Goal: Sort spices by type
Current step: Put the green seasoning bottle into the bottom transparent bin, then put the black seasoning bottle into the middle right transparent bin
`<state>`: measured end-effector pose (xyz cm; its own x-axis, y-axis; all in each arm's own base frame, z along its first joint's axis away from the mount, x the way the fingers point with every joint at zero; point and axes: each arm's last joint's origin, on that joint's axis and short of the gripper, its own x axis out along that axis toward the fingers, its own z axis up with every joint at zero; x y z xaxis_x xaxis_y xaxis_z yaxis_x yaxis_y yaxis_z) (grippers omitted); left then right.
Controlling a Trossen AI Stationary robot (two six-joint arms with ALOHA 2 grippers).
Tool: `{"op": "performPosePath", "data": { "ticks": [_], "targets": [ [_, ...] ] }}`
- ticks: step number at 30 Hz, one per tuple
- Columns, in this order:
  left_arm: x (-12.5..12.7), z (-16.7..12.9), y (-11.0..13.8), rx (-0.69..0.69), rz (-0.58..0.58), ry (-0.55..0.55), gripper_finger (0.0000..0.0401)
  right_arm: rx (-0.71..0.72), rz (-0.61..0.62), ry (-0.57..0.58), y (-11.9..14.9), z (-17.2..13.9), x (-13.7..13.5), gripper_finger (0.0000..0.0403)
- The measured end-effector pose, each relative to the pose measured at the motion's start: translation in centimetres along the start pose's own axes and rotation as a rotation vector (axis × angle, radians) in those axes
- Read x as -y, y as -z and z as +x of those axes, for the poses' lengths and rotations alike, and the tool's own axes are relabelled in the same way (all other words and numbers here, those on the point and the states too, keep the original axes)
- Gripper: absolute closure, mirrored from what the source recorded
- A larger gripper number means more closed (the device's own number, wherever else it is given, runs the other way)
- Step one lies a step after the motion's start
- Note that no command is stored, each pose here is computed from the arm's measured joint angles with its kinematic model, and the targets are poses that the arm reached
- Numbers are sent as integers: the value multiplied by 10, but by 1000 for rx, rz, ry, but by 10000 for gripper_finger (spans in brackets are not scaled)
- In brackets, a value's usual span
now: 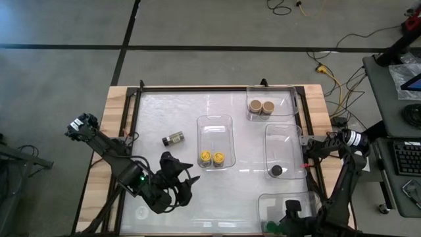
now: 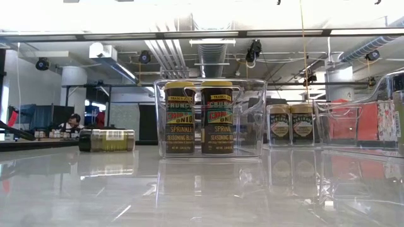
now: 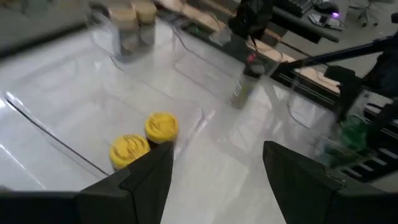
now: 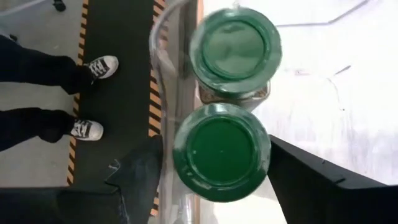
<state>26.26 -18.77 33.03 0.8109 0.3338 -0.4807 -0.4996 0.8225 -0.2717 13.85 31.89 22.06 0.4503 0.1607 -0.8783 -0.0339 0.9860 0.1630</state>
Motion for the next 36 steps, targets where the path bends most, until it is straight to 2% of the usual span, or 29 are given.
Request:
{"op": "performPosePath", "data": {
  "ticks": [7,9,11,15,19,25,30,36],
  "targets": [
    [1,0,4,-111,17,60,168,7,-13,-14,-8,-12,-6,112],
    [-1,0,5,-178,-10,69,168,2,-18,-2,-10,-17,-6,102],
    [-8,4,6,-266,-51,34,168,3,-22,11,-14,-25,-7,92],
    [-35,13,3,-400,-41,-141,167,81,-28,26,-28,-50,-10,74],
    [-65,19,-16,-475,-2,-267,153,173,-37,84,-48,-71,-5,60],
    [-116,35,-38,-646,182,-460,95,307,24,118,-83,-93,3,57],
    [-154,63,-39,-792,294,-443,52,458,48,144,-106,-113,4,65],
    [-199,94,-19,-912,283,-415,45,582,118,194,-124,-126,10,69]
  ]
}}
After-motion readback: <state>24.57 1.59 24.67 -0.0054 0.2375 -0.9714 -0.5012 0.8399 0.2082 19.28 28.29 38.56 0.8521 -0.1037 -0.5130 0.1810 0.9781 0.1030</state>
